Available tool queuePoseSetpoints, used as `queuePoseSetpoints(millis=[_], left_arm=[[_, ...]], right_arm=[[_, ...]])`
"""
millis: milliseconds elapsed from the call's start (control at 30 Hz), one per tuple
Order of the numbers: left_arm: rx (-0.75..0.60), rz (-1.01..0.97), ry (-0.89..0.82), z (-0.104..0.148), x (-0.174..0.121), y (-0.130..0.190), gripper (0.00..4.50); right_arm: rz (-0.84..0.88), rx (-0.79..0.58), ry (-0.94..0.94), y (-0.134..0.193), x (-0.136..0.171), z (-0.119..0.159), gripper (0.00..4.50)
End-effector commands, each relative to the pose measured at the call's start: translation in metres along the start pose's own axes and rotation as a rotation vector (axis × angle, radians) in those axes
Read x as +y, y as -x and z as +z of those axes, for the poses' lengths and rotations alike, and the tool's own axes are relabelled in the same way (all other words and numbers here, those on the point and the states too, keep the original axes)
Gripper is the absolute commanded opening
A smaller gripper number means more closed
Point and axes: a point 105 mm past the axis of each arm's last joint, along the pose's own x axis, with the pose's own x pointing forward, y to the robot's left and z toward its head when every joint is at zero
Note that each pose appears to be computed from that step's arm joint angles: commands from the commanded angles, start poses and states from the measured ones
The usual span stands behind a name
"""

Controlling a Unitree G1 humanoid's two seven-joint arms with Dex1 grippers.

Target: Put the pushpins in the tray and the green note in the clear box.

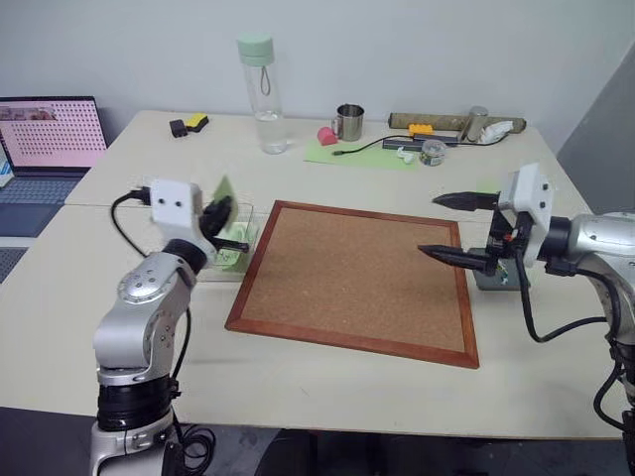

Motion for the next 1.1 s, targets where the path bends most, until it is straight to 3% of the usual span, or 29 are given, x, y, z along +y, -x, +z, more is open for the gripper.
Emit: queuePoseSetpoints(millis=[33, 300, 533, 667, 867, 1100], left_arm=[[0.007, 0.035, -0.049, 0.000, 0.004, 0.000, 0.39], [0.001, 0.032, -0.049, 0.002, 0.004, 0.001, 1.64], [-0.049, 0.045, -0.089, 0.026, 0.015, 0.011, 2.84], [-0.003, -0.036, -0.145, 0.035, 0.029, 0.023, 3.56], [0.168, -0.384, -0.392, 0.026, 0.031, 0.071, 3.56], [0.329, -0.384, -0.416, 0.010, 0.092, 0.108, 3.56]], right_arm=[[0.033, -0.043, 0.036, -0.003, 0.002, 0.018, 4.14], [0.049, -0.040, 0.032, -0.002, 0.005, 0.017, 4.14], [0.036, -0.022, 0.040, 0.002, 0.002, 0.015, 4.14], [0.007, 0.007, 0.032, 0.010, -0.003, 0.011, 4.14], [-0.028, 0.106, 0.000, 0.038, -0.008, -0.005, 4.14], [-0.094, 0.312, -0.099, 0.098, -0.008, -0.045, 4.14]])
